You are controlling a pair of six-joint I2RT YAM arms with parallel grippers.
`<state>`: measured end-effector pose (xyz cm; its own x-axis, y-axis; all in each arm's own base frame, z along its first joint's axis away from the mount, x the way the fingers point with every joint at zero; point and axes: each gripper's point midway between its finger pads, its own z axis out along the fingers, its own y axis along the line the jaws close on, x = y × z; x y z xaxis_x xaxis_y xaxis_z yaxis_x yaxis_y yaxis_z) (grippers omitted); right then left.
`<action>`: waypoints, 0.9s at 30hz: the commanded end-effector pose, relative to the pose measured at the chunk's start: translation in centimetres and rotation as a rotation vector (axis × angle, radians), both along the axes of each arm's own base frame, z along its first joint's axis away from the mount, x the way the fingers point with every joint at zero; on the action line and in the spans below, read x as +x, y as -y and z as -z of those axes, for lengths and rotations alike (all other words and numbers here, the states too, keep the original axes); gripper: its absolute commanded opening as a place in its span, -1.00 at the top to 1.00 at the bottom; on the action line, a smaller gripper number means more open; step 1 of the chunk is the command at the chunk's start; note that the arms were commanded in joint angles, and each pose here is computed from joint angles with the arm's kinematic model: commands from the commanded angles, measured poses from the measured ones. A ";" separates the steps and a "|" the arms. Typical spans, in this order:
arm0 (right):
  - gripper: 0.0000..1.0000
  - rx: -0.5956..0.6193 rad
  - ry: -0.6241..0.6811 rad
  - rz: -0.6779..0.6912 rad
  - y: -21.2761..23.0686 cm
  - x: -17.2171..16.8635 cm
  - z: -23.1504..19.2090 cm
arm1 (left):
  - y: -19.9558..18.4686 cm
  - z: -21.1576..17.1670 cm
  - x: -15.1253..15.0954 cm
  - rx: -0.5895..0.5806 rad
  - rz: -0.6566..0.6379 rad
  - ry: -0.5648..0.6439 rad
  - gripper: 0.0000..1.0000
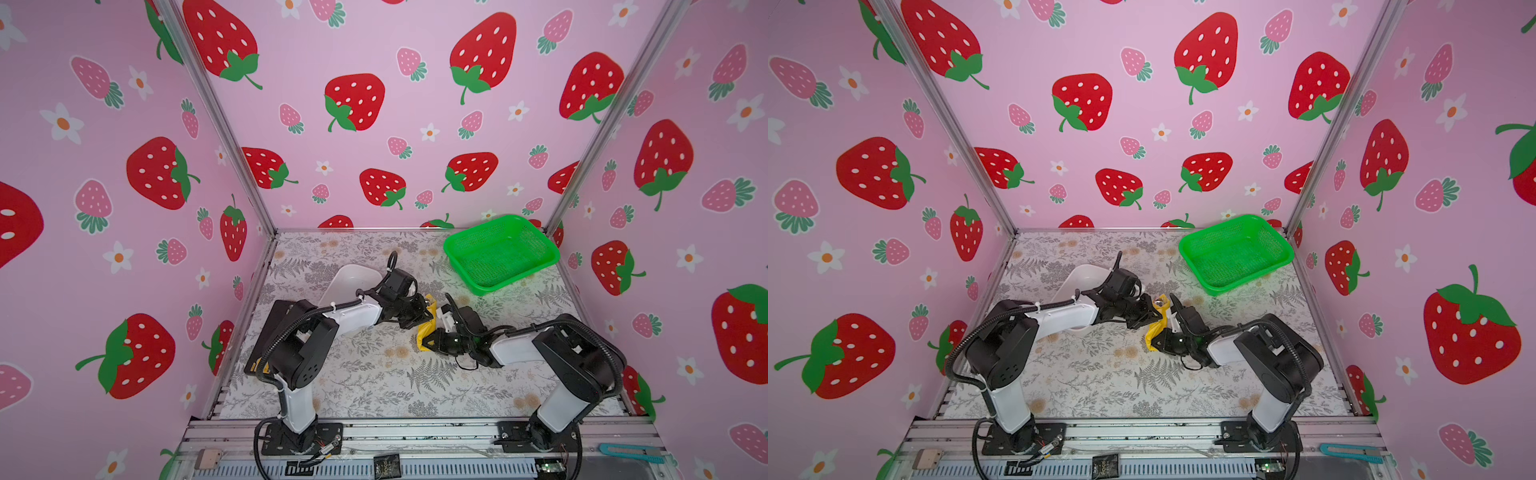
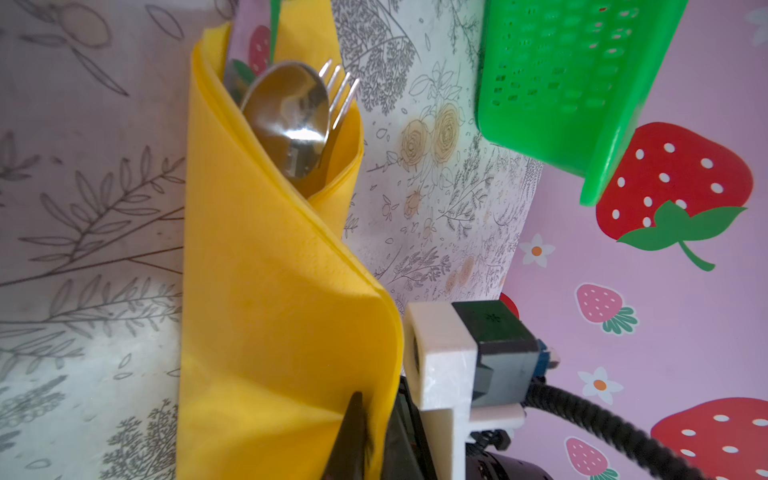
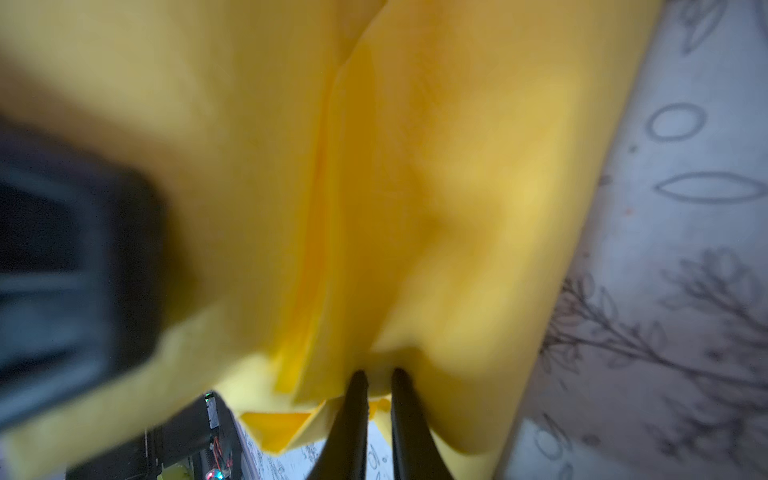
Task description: Place the utensils on the paper napkin and roll it up
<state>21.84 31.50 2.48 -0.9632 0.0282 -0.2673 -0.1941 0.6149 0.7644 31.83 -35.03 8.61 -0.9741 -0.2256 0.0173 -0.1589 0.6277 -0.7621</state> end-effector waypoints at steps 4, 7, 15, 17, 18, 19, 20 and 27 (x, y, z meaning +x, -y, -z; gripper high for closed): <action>0.64 -0.001 0.013 0.004 0.6 -0.2 -0.7 | 1.0 -0.9 1.2 -0.023 -0.021 0.010 0.81; 0.61 0.007 0.026 0.019 1.0 -0.1 -1.4 | 0.9 -0.5 1.3 -0.011 -0.024 0.006 0.82; 0.62 -0.020 0.016 0.043 2.2 -0.3 -0.7 | 0.9 -0.2 1.4 -0.005 -0.025 0.004 0.83; 0.64 -0.034 0.005 0.044 2.2 -0.3 -0.1 | 1.1 -0.2 1.4 -0.008 -0.022 0.003 0.83; 0.66 -0.050 -0.007 0.046 2.4 -0.3 0.3 | 1.2 -0.2 1.5 -0.010 -0.021 0.001 0.83; 0.68 -0.067 -0.016 0.045 2.5 -0.4 0.8 | 1.3 -0.3 1.5 -0.011 -0.019 0.000 0.83; 0.68 -0.072 -0.021 0.043 2.5 -0.4 1.0 | 1.4 -0.2 1.4 -0.011 -0.017 -0.001 0.83; 0.70 -0.113 -0.034 0.039 3.2 -0.9 2.1 | 2.4 -0.4 1.5 -0.025 -0.016 -0.005 0.83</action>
